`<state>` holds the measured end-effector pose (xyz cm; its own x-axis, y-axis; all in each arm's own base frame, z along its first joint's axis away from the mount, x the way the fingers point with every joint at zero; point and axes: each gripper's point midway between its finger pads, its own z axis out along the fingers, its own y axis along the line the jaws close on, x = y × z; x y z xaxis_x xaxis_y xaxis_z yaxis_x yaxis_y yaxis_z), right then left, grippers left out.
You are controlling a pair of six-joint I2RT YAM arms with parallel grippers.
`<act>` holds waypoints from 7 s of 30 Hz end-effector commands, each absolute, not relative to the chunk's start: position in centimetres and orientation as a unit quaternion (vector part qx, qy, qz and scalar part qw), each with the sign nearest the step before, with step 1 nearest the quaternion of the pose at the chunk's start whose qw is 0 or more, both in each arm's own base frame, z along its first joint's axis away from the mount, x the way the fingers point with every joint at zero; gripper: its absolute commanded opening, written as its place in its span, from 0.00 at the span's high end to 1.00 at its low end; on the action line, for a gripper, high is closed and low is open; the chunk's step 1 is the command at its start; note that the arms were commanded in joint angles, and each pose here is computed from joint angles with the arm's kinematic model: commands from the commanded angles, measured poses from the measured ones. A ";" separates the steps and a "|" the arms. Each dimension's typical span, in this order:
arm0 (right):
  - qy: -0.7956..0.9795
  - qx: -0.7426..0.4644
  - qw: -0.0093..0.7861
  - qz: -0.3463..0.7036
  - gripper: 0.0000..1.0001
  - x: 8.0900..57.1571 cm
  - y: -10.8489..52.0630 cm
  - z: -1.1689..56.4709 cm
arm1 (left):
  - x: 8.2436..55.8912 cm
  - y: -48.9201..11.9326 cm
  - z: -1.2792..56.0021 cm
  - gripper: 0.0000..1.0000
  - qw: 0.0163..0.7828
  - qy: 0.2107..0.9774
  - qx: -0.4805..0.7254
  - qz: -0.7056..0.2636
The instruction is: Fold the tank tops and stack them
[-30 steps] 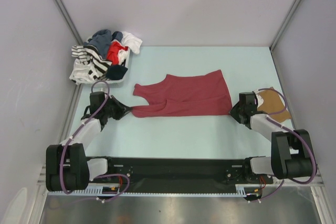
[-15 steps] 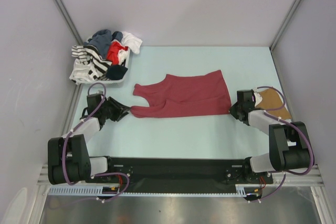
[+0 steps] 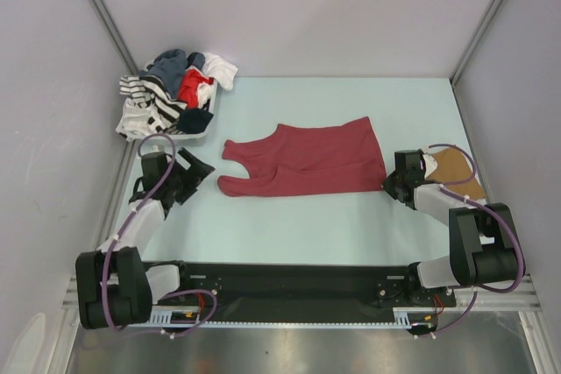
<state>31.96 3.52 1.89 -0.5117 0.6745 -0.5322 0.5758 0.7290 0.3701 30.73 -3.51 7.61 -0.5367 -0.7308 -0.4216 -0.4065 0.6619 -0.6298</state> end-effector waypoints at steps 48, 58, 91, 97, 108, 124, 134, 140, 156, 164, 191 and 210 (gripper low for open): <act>0.879 0.346 0.312 0.104 1.00 31.6 3.9 1.6 | 35.5 -7.0 3.8 0.66 0.333 0.916 -0.187 -0.123; 0.881 0.343 0.306 0.112 1.00 31.6 4.1 1.4 | 33.9 -6.5 7.5 0.35 0.394 0.886 -0.194 -0.148; 0.889 0.365 0.267 0.076 1.00 27.3 3.5 1.1 | 30.8 -4.5 4.7 1.00 0.336 0.905 -0.234 -0.114; 0.891 0.390 0.228 0.053 1.00 24.7 3.6 1.1 | 28.9 -4.4 4.9 1.00 0.326 0.905 -0.249 -0.116; 0.893 0.414 0.175 0.013 1.00 20.0 3.1 -0.4 | 26.1 -3.4 3.7 1.00 0.315 0.904 -0.275 -0.091; 0.877 0.436 0.203 0.019 0.82 18.7 2.5 1.8 | 25.4 -3.3 3.3 0.47 0.312 0.908 -0.266 -0.089; 0.862 0.433 0.266 0.013 0.51 20.5 1.4 4.8 | 27.3 -1.9 6.8 0.28 0.363 0.887 -0.278 -0.065; 0.869 0.337 0.359 0.051 0.60 25.6 2.0 10.1 | 30.8 -3.7 11.2 0.19 0.436 0.854 -0.253 -0.134; 0.882 0.188 0.421 0.094 0.66 41.2 4.2 14.8 | 42.6 -18.4 15.6 0.17 0.395 0.882 -0.063 -0.248; 0.903 0.194 0.375 0.072 0.57 46.3 3.8 10.7 | 47.0 -24.2 11.9 0.20 0.336 0.903 -0.020 -0.266; 0.921 0.203 0.328 0.057 0.82 48.3 3.3 3.6 | 48.3 -29.8 4.1 0.65 0.262 0.932 0.015 -0.250; 0.915 0.199 0.348 0.042 1.00 48.2 2.9 5.6 | 48.5 -29.6 7.0 1.00 0.290 0.924 0.029 -0.249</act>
